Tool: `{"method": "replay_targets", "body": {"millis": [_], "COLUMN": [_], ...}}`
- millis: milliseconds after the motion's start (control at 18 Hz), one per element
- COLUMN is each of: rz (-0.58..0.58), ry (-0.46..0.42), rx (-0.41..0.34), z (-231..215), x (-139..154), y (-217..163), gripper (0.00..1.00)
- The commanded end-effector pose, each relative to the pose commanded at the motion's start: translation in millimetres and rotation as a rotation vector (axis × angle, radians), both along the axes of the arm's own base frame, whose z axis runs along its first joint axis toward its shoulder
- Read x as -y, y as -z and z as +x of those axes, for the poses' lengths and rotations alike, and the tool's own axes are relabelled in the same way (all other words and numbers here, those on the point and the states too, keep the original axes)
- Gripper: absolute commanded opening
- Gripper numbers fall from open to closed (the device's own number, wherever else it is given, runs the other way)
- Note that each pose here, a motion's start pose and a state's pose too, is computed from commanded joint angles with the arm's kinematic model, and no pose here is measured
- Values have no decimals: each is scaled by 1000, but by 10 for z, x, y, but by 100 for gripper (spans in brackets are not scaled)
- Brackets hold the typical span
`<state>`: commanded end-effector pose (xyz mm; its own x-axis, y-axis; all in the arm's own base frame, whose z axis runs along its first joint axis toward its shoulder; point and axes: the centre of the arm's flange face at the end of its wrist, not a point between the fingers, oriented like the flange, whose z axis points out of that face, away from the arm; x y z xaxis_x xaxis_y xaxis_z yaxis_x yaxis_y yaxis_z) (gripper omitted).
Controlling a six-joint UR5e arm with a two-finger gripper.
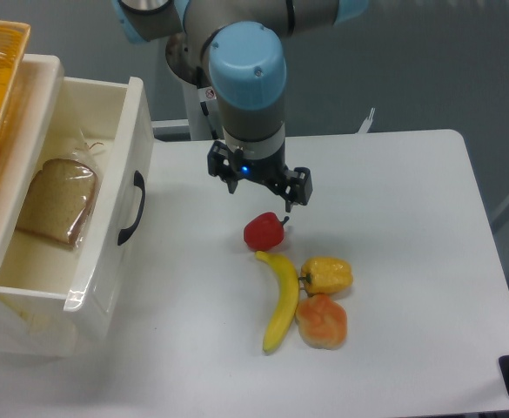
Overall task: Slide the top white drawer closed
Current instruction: 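Raise the gripper and move it toward the open white drawer's front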
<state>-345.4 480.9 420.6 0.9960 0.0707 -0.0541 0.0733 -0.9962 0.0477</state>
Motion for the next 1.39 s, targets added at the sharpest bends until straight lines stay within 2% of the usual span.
{"method": "replay_targets", "body": {"millis": [389,833,1111,1389], "rz": [-36,-100,-105,-5], "ry": [-8,-10,-106,-254], "rx": [37,100,112,225], "z": [-67,69,94,241], "x": [-58,59,17,-178], "y": [357,870,973,1010], "gripper": [100,100,100,100]}}
